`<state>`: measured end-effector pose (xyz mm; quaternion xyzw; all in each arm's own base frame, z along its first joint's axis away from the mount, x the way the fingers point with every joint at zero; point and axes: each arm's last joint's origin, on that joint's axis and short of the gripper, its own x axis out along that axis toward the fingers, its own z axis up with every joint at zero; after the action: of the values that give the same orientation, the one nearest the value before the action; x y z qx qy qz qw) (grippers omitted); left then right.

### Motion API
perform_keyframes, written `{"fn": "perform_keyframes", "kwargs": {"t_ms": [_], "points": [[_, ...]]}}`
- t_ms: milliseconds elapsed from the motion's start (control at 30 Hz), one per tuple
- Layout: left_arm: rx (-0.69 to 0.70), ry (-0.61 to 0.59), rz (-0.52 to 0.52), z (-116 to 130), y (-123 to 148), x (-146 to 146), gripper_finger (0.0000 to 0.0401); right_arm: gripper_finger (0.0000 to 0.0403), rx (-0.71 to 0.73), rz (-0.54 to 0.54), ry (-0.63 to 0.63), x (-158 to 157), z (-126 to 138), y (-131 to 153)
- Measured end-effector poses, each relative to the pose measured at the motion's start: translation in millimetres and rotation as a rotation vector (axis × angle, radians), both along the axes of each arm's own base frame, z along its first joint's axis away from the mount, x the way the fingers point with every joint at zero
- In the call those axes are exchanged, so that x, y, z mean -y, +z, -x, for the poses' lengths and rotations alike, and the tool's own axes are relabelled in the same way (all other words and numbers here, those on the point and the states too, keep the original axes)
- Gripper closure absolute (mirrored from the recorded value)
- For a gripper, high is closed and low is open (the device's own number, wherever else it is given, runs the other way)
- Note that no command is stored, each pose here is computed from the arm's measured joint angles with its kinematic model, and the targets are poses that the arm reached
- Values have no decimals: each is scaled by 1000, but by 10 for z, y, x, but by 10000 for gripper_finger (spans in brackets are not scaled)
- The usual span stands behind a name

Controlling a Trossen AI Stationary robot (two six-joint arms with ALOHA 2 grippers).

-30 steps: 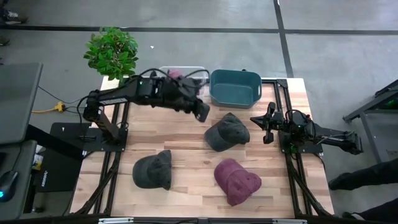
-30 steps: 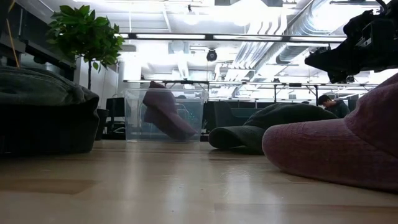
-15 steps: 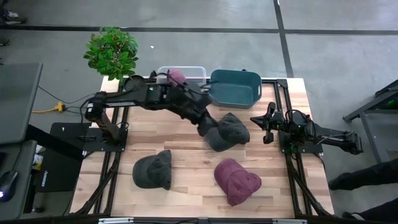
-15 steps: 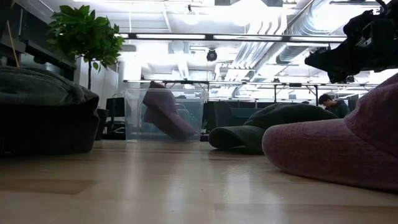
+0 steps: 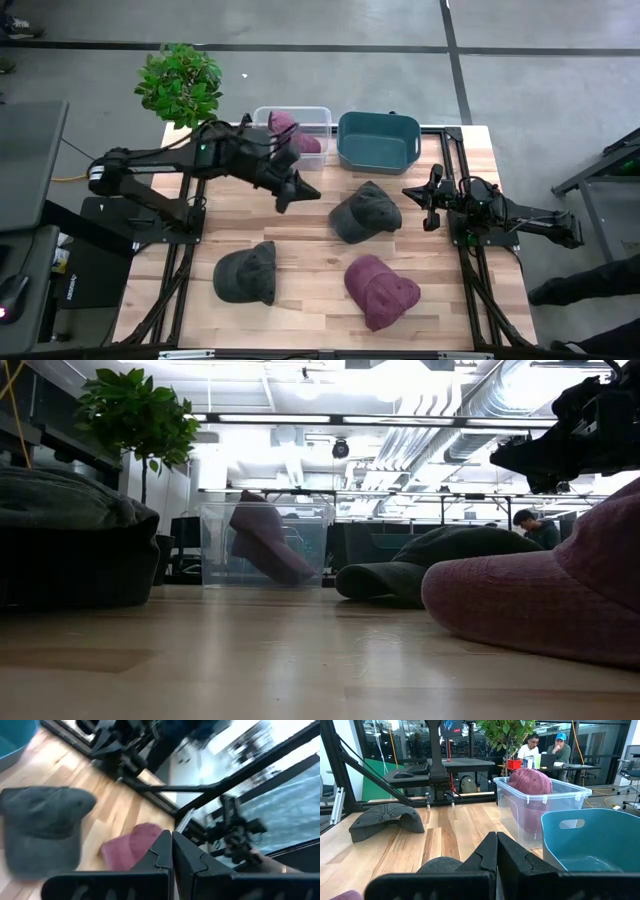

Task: Pick & Place hat
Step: Put the red cap into the transparent bin

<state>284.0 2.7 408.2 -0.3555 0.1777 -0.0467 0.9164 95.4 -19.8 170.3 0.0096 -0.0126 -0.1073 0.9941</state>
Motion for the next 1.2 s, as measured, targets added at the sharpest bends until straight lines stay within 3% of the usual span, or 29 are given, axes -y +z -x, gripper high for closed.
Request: {"fn": "perform_keyframes", "kwargs": {"t_ms": [433,567,700,767,933,1200], "points": [[198,61,266,564,-853,19,401,402,12,-32,-38,11,3,6],[221,127,294,684,-948,5,401,402,50,-201,-16,6,2,5],[230,157,332,741,-1005,-1,401,402,116,-504,-6,6,0,3],[270,159,333,777,-1016,-2,401,402,116,-568,26,-3,-3,-1],[405,237,361,931,-1142,-25,401,402,83,-550,176,-46,-10,13],[445,266,413,1110,-1327,-29,401,402,75,-551,330,-97,30,188]]}}
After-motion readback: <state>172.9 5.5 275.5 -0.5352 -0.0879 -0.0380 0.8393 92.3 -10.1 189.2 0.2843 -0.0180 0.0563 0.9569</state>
